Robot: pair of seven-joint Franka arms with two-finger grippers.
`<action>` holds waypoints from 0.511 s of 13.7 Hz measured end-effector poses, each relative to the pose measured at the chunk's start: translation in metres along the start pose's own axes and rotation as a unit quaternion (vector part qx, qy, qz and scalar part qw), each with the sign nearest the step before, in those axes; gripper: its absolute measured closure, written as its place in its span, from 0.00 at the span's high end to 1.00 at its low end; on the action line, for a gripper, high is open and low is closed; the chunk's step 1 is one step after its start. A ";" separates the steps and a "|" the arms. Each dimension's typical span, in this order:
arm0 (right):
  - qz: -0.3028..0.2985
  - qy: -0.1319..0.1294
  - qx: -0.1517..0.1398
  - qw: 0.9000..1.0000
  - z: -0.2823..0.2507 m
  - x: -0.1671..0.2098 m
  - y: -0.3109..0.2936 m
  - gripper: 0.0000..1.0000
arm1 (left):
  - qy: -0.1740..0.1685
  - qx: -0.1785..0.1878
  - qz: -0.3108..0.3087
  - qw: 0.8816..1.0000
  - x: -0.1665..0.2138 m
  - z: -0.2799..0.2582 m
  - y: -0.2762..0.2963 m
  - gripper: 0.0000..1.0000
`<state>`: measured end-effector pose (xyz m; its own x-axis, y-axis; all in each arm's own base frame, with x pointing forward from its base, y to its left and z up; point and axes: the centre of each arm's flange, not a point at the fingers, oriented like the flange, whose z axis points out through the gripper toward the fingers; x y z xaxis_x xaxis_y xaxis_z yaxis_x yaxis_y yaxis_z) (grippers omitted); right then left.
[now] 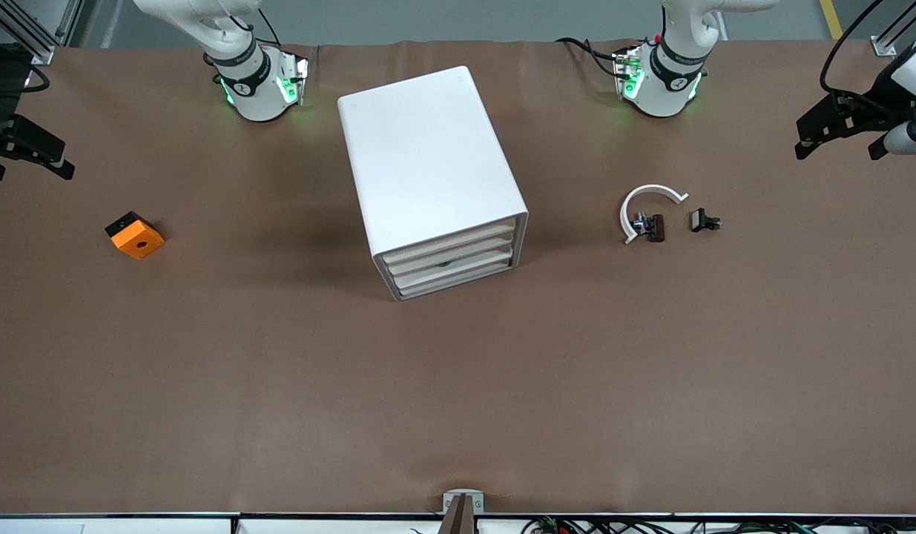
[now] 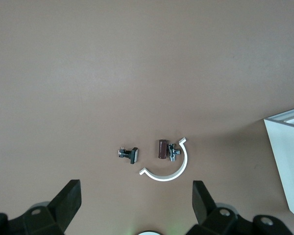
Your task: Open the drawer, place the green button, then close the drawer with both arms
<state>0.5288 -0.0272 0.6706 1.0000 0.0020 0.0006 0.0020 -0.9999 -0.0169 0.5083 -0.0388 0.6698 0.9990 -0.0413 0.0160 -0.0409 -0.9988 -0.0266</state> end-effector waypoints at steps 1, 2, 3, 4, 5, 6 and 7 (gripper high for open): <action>0.000 0.000 0.000 1.000 0.000 0.000 0.000 1.00 | 0.001 0.000 -0.001 1.000 0.000 0.000 -0.001 1.00; 0.000 0.000 0.000 1.000 0.000 0.000 0.000 1.00 | 0.001 0.000 -0.003 1.000 0.000 0.000 -0.003 1.00; 0.000 0.000 0.000 1.000 0.000 0.000 0.000 1.00 | 0.001 0.002 -0.004 1.000 0.000 0.000 -0.003 1.00; 0.000 0.000 0.000 1.000 0.000 0.000 0.000 1.00 | 0.001 0.003 -0.002 1.000 0.000 0.000 -0.001 1.00; 0.000 0.000 0.000 1.000 0.000 0.000 0.000 1.00 | 0.001 0.004 0.001 1.000 0.000 0.000 0.003 1.00; 0.000 0.000 0.000 1.000 0.000 0.000 0.000 1.00 | 0.001 0.004 0.003 1.000 0.000 0.000 0.006 1.00; 0.000 0.000 0.000 1.000 0.000 0.000 0.000 1.00 | 0.001 0.004 0.004 1.000 0.000 0.000 0.007 1.00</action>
<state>0.5288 -0.0273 0.6706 1.0000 0.0017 0.0006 0.0017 -0.9999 -0.0167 0.5082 -0.0458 0.6698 0.9986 -0.0501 0.0184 -0.0494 -0.9982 -0.0350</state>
